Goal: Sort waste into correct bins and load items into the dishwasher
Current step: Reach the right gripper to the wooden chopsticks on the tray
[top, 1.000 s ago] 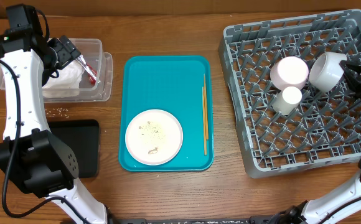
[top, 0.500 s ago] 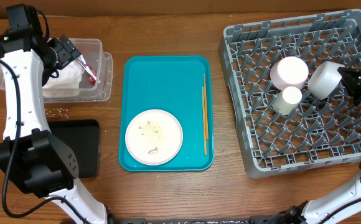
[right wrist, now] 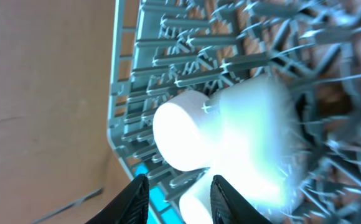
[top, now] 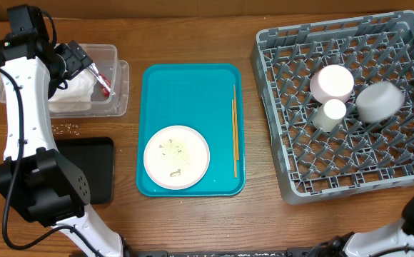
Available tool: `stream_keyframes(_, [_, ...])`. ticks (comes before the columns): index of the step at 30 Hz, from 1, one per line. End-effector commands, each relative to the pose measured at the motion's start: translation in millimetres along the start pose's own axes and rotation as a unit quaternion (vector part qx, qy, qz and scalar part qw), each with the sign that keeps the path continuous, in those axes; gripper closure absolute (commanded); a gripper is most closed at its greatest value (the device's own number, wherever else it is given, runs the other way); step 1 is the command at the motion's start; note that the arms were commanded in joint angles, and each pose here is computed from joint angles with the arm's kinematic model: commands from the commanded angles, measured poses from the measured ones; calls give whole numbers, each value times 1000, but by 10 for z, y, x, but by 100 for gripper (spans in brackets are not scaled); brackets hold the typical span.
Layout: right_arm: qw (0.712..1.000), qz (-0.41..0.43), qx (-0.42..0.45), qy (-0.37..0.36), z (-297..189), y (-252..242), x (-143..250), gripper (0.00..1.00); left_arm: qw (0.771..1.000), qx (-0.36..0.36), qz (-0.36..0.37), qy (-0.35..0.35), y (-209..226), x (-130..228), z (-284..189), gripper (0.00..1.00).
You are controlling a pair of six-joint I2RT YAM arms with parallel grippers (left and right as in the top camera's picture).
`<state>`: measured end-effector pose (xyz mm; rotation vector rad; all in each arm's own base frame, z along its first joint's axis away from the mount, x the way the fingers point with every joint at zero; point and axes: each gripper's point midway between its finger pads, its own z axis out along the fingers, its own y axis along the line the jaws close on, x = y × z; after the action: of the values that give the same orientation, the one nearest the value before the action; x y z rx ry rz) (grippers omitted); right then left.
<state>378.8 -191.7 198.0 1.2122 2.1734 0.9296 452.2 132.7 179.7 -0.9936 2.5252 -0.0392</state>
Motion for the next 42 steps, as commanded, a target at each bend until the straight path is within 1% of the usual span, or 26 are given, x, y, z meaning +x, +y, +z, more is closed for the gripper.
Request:
stream_keyframes(1, [996, -30, 60, -52, -180, 79, -44, 64, 1000, 15, -5, -27, -55, -98, -226, 0])
stream_keyframes(3, [995, -41, 78, -50, -122, 99, 11, 59, 1000, 15, -5, -26, -56, -97, -225, 0])
stream_keyframes(10, [980, -98, 168, -52, 204, 144, 193, 59, 1000, 15, -5, -27, -56, -98, -226, 0])
stream_keyframes(14, [964, -92, 237, -73, 319, 67, 262, 59, 1000, 15, -5, -27, -55, -98, -226, 0])
stream_keyframes(15, [963, -93, 244, -71, 361, 65, 297, 59, 1000, 15, -5, -27, -55, -97, -225, 0])
stream_keyframes(16, [963, -96, 243, -61, 424, 87, 362, 62, 1000, 15, -5, -27, -55, -97, -225, 0])
stream_keyframes(17, [965, -103, 237, -50, 484, 135, 435, 67, 1000, 15, -5, -27, -55, -97, -225, 0])
stream_keyframes(19, [966, -120, 226, -26, 606, 249, 610, 76, 1000, 15, -5, -27, -55, -97, -225, 0])
stream_keyframes(20, [967, -135, 218, -12, 678, 331, 726, 77, 1000, 15, -5, -27, -55, -97, -225, 0])
stream_keyframes(24, [956, -221, 187, 38, 958, 661, 1205, 77, 1000, 15, -5, -27, -55, -97, -225, 0])
stream_keyframes(27, [945, -280, 158, 60, 1165, 944, 1598, 68, 1000, 15, -5, -27, -55, -97, -225, 0])
stream_keyframes(28, [941, -298, 148, 65, 1227, 1038, 1733, 59, 1000, 15, -5, -27, -55, -97, -225, 0])
stream_keyframes(29, [936, -318, 135, 73, 1296, 1142, 1897, 54, 1000, 15, -5, -26, -56, -97, -225, 0])
stream_keyframes(30, [931, -335, 124, 79, 1355, 1224, 2045, 50, 1000, 15, -5, -26, -56, -97, -225, 0])
stream_keyframes(32, [918, -368, 113, 93, 1478, 1335, 2356, 46, 1000, 15, -5, -27, -55, -98, -226, 0])
stream_keyframes(34, [905, -396, 123, 98, 1592, 1343, 2595, 43, 1000, 15, -5, -26, -56, -97, -225, 0])
stream_keyframes(36, [888, -424, 148, 101, 1728, 1269, 2822, 43, 1000, 15, -5, -27, -55, -97, -225, 0])
stream_keyframes(38, [868, -452, 176, 108, 1889, 1146, 3048, 45, 1000, 15, -5, -27, -55, -97, -225, 0])
stream_keyframes(42, [836, -488, 222, 121, 2152, 869, 3333, 52, 1000, 15, -5, -27, -55, -98, -226, 0])
